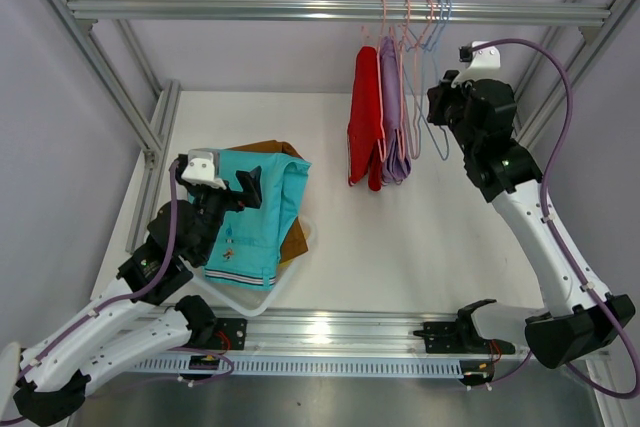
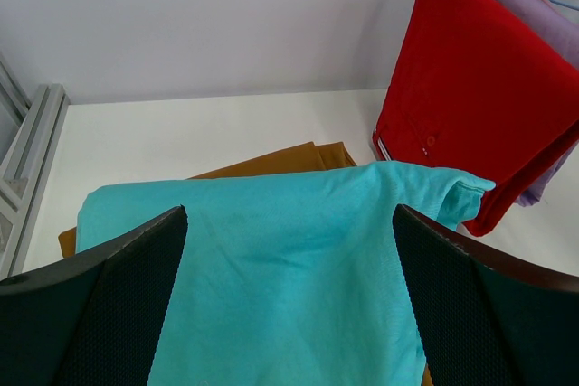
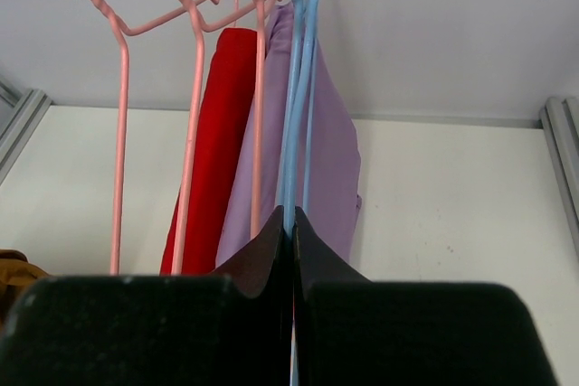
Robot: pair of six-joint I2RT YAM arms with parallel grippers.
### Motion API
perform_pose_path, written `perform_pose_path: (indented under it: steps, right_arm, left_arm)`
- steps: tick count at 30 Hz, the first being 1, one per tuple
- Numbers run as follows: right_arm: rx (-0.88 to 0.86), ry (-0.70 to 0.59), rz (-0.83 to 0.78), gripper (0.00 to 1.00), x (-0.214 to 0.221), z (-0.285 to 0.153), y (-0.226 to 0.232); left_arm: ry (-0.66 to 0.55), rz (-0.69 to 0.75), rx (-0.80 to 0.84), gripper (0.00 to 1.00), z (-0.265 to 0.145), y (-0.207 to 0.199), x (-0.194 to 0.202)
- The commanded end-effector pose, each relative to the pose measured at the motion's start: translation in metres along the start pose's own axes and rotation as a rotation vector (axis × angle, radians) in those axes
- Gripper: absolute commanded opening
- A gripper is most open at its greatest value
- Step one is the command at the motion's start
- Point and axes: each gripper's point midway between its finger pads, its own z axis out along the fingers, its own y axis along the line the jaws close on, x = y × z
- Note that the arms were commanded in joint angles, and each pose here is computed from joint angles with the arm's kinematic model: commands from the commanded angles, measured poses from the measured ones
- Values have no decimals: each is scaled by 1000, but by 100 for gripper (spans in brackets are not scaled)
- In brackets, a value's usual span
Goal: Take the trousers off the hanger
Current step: Place the hanger at the clothesline.
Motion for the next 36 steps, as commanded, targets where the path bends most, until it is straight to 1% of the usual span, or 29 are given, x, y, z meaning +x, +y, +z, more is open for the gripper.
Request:
perform_pose_path:
  steps: [1, 4, 6, 8, 9, 12, 15, 23, 29, 34, 36]
  right_arm:
    - [-48, 97, -35, 3, 29, -5, 11]
    - [-41, 90, -33, 18, 25, -10, 9]
    - [-40, 84, -29, 32, 21, -13, 8]
    - [-42, 84, -26, 36, 19, -16, 8]
    - [-39, 80, -19, 43, 16, -20, 8]
    - [-39, 72, -19, 45, 11, -27, 6]
    - [-29, 69, -23, 52, 2, -36, 3]
    - [-18, 1, -8, 53, -28, -73, -3]
    - [-106, -93, 27, 50, -65, -100, 14]
    - [-180, -116, 49, 51, -84, -96, 37]
    - [-204, -100, 51, 51, -82, -85, 47]
  left_arm:
    - [-21, -5, 28, 99, 0, -6, -5]
    - [-22, -6, 26, 99, 0, -5, -6]
    - [-24, -6, 25, 99, 0, -5, -6]
    - [-35, -12, 22, 99, -1, -4, -12]
    - [-26, -4, 20, 99, -1, -3, -7]
    - [-29, -6, 19, 99, -1, -3, -8]
    - [-29, -6, 19, 99, -1, -3, -8]
    - [-32, -9, 19, 99, -2, -2, -9]
    - [-31, -8, 22, 99, -2, -3, -8]
    - [-28, -5, 20, 99, -1, -3, -7]
    - [-25, -4, 20, 99, -1, -3, -6]
